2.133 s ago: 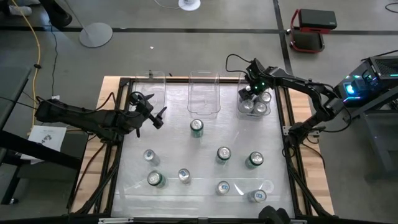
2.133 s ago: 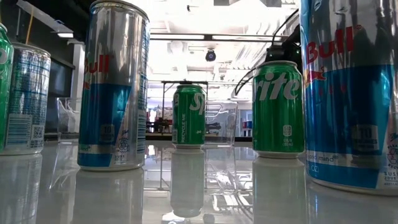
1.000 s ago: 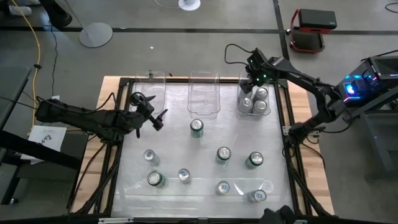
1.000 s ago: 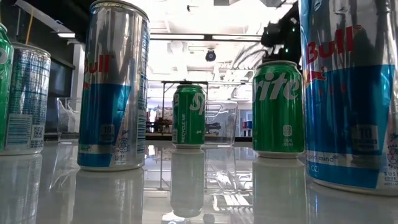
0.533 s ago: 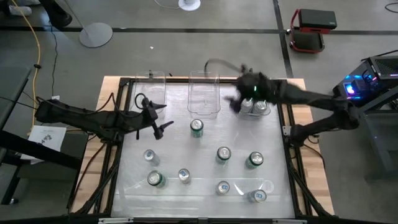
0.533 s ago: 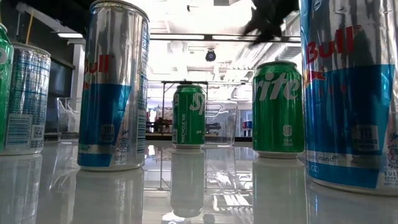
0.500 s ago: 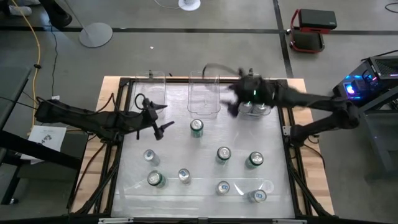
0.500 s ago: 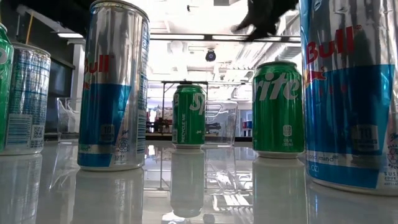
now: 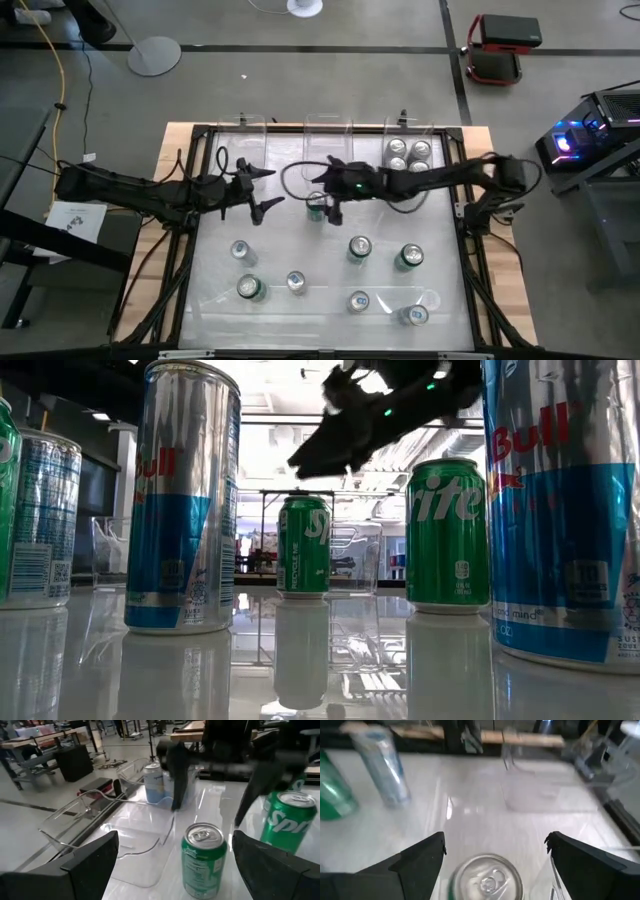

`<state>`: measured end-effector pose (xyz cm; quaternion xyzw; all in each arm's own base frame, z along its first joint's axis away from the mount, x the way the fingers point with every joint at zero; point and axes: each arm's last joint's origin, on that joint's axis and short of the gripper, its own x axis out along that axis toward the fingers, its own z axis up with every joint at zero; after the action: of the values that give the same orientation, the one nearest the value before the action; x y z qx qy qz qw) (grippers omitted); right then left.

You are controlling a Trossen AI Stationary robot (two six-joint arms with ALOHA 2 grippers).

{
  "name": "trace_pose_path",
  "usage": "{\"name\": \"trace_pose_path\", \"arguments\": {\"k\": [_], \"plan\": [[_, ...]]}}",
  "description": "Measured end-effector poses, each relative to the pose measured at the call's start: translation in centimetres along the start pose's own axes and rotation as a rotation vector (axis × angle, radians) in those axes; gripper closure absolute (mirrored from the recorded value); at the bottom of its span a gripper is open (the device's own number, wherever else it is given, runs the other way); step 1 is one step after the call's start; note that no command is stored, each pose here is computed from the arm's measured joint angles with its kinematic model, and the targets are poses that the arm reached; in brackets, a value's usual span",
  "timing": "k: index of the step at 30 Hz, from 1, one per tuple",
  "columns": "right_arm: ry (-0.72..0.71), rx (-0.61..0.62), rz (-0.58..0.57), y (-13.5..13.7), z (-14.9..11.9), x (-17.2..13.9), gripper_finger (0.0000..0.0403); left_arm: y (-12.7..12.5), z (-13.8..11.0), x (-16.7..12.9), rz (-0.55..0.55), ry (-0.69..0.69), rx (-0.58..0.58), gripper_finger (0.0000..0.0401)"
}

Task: Sort soda cans
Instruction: Put the top green soda can into the middle transparent bin

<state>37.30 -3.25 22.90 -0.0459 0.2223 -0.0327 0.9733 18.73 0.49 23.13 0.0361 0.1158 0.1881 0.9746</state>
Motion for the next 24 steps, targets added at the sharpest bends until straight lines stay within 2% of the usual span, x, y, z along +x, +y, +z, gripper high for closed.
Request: {"name": "trace_pose_path", "arguments": {"k": [8, 24], "plan": [[0.174, 0.021, 0.145, -0.3, -0.3, 2.4, 0.0057, 0.3, -0.1, 0.1, -0.002, 0.008, -0.009, 0.0034], [0.204, -0.03, 0.139, -0.3, -0.8, 2.8, 0.0057, 0.3, -0.1, 0.1, -0.003, 0.01, -0.019, 0.0034]]}}
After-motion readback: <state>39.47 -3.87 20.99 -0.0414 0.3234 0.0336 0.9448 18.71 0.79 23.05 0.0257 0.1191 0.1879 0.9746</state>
